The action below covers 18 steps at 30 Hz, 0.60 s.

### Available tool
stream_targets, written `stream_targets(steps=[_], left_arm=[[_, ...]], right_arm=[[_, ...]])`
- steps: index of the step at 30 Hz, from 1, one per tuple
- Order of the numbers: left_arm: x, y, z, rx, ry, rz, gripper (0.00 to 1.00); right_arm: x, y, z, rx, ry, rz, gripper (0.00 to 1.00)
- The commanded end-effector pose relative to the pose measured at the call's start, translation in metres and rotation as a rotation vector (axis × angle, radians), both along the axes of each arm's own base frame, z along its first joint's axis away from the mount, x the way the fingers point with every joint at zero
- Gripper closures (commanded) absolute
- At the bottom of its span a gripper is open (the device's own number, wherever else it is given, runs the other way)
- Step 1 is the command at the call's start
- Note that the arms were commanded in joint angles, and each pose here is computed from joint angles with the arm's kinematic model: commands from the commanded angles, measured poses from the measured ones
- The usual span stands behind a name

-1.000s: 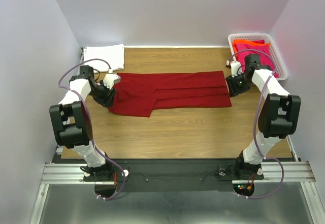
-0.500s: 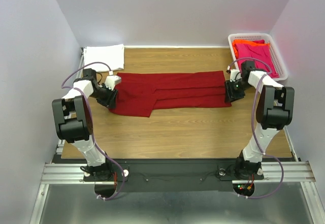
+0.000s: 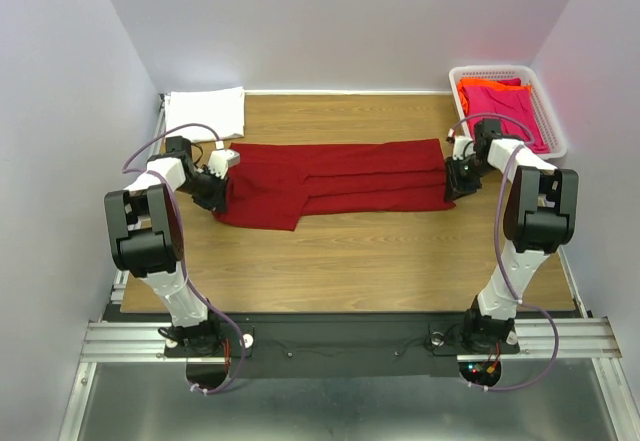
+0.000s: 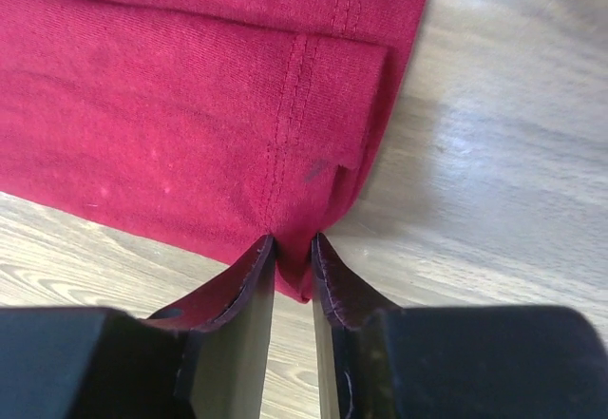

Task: Fold and stack the t-shirts
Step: Fold the tshirt

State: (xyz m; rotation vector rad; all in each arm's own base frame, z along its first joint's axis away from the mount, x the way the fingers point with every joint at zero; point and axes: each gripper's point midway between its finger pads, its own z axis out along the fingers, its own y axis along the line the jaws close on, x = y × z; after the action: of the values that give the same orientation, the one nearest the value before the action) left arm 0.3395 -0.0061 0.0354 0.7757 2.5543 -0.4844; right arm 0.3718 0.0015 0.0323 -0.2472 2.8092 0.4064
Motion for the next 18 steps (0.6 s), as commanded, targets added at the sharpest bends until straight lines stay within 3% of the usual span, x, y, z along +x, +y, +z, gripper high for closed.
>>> stream_targets(steps=[1,4,6,8,10,18], left_arm=[[0.011,-0.005,0.012,-0.034,-0.035,-0.003,0.88],[0.011,-0.005,0.014,-0.034,-0.038,-0.005,0.99],[0.011,-0.006,0.017,-0.034,-0.041,-0.009,1.00],[0.010,-0.007,0.021,-0.035,-0.047,-0.013,1.00],[0.009,-0.006,0.027,-0.032,-0.058,-0.015,1.00],[-0.004,0.009,0.051,0.023,-0.138,-0.036,1.00]], right_arm=[[0.023,-0.007,0.022,-0.017,-0.091,-0.014,0.73],[0.023,-0.010,0.024,-0.035,-0.097,-0.015,0.72],[0.022,-0.010,0.026,-0.043,-0.103,-0.011,0.74],[0.022,-0.012,0.026,-0.050,-0.106,-0.007,0.82],[0.021,-0.013,0.029,-0.056,-0.112,-0.007,1.00],[0.014,-0.024,0.045,-0.111,-0.168,0.036,1.00]])
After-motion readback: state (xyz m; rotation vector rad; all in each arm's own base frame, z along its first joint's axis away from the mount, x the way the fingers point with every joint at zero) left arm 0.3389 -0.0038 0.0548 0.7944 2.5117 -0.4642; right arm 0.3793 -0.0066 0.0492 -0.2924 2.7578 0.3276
